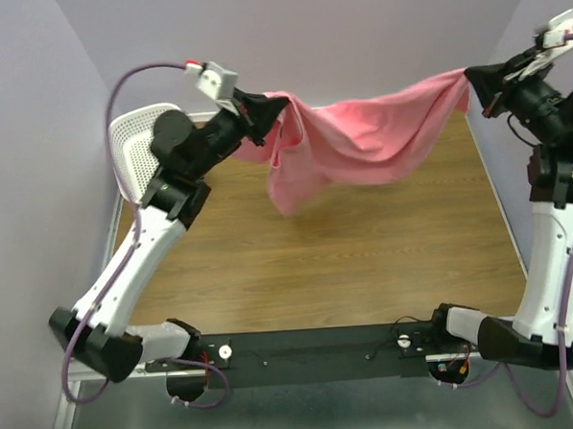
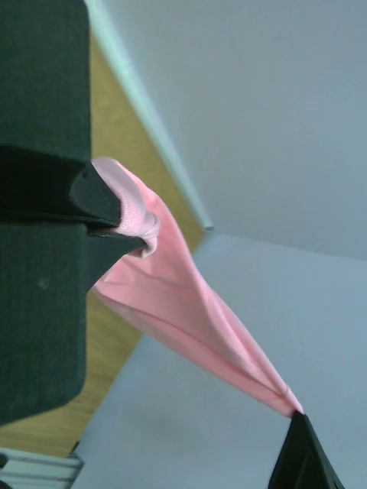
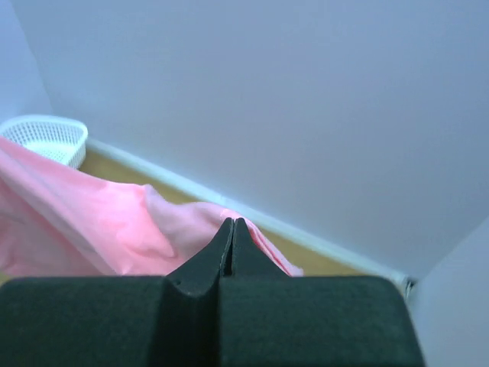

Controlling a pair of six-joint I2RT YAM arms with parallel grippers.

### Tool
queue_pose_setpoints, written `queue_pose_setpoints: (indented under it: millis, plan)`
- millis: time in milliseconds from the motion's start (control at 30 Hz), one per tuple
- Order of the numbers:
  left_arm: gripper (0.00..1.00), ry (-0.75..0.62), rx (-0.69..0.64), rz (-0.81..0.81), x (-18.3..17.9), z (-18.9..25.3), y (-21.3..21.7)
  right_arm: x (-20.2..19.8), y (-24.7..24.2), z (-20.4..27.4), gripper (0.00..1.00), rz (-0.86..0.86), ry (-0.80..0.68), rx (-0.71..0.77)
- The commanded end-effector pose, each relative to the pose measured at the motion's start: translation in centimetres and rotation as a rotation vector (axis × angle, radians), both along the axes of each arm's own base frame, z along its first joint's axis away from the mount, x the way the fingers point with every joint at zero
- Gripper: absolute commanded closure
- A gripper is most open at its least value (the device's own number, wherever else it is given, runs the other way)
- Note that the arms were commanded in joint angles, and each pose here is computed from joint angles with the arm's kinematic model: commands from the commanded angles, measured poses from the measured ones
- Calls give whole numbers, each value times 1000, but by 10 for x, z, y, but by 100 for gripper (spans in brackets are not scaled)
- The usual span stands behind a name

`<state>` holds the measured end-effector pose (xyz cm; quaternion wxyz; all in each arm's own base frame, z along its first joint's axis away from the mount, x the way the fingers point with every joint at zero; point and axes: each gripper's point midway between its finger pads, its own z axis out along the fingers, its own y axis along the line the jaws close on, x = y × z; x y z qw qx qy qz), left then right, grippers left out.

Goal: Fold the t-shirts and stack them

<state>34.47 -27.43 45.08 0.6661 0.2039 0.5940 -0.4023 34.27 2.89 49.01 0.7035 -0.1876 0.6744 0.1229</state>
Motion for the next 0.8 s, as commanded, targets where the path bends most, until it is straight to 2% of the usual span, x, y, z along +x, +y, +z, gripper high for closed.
queue_pose_setpoints:
  millis: [0,67,233,333,400,433,467,500,533,567,600,633,667,733,767]
  plan:
    - [100,-297,-33,23,-75,109,43,-34,10,61,99,0,-114,37]
    - [100,-419,-102,39,-120,159,69,-66,16,103,99,-10,-220,46]
    - [100,-594,-189,94,-194,210,119,-132,8,162,99,-151,-433,29]
    - [100,-602,-200,119,-204,207,128,-144,-11,173,99,-281,-484,23]
    - [100,-528,-199,172,-185,184,130,-128,-28,159,99,-360,-442,28]
    - [100,-431,-164,201,-157,153,122,-118,-35,146,100,-383,-409,18]
    - [100,-373,-143,204,-143,133,116,-93,-45,112,99,-411,-320,11]
    - [100,-305,-122,207,-128,109,109,-97,-45,113,99,-415,-327,12]
    - [100,-234,-106,207,-114,83,102,-64,-54,56,99,-424,-187,-13]
    - [100,-85,-86,181,-94,25,87,-52,-57,30,99,-421,-141,-26]
    - [100,-17,-77,159,-88,-5,79,-31,-60,-44,99,-397,9,-66]
    - [100,54,-82,139,-84,-34,73,-25,-60,-77,100,-385,70,-84]
    - [100,180,-84,99,-81,-90,62,-20,-58,-115,99,-350,139,-109]
    - [100,306,-107,61,-82,-142,54,-17,-59,-177,100,-305,242,-206]
    - [100,369,-102,29,-88,-185,49,-22,-58,-240,100,-271,364,-237]
